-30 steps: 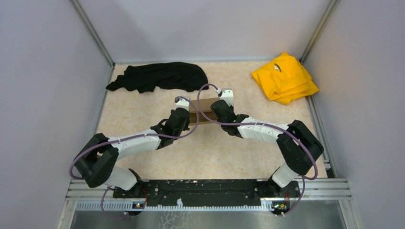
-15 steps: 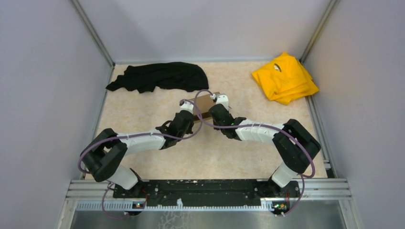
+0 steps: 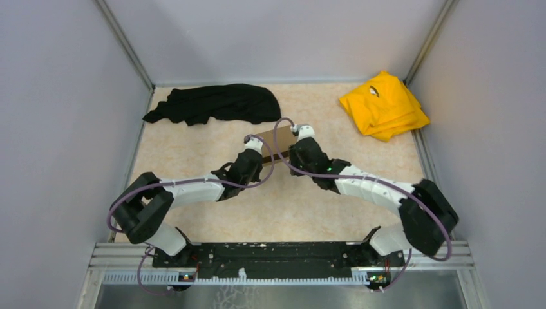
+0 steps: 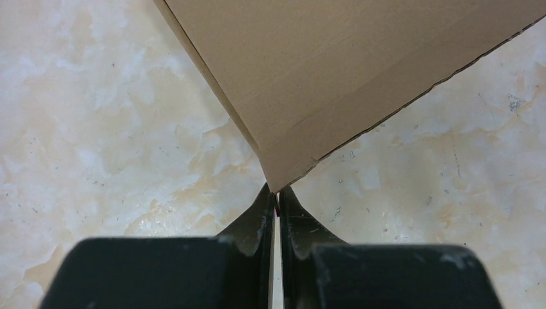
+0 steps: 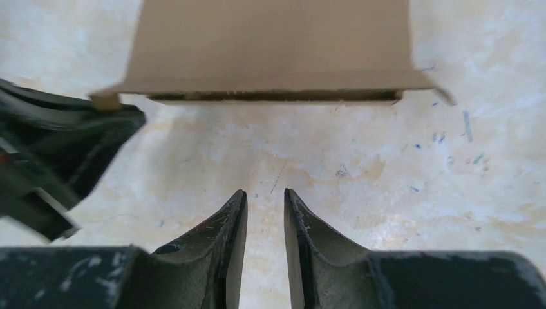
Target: Fold the paper box
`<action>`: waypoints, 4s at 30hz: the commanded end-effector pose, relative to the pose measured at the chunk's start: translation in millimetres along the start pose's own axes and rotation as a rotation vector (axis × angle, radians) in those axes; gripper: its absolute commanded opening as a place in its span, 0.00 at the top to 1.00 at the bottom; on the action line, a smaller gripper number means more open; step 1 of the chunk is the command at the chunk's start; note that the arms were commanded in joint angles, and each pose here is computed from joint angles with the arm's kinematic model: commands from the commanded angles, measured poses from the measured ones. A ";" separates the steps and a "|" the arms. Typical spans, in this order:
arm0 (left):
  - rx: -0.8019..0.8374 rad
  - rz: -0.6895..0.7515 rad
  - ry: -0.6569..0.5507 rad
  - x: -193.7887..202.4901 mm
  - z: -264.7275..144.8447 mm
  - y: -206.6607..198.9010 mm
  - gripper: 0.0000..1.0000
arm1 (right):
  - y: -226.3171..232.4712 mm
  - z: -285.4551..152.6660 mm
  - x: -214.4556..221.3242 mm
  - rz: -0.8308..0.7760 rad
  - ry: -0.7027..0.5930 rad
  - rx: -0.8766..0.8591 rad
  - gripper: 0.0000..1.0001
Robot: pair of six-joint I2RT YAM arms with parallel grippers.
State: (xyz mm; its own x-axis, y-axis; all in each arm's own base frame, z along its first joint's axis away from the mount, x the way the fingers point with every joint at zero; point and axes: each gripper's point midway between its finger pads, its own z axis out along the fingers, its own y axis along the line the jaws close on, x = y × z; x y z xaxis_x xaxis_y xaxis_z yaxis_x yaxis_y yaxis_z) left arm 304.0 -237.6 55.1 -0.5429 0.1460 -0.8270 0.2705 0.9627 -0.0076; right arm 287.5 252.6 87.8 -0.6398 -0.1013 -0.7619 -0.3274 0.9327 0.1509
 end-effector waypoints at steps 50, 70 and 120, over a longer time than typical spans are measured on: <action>0.303 -0.082 -0.056 -65.5 -69.7 -41.2 0.64 | -20.6 62.7 -21.6 0.000 0.092 -0.098 0.74; 0.189 -0.030 0.113 -16.3 17.6 -51.4 0.75 | -40.9 46.5 -66.5 -0.014 0.010 -0.078 0.73; 0.172 -0.195 0.017 -50.9 18.5 20.3 0.68 | -122.6 38.2 -78.3 0.248 -0.116 -0.080 0.69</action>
State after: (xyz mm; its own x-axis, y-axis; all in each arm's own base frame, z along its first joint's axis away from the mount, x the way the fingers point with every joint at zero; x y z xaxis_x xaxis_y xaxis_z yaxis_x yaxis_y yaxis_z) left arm 354.7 -229.0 109.4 -0.5829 -0.0277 -0.8121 0.2946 0.9242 -0.2430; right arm 399.3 151.3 110.0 -0.6282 0.1209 -0.7686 -0.2034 0.9280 0.3123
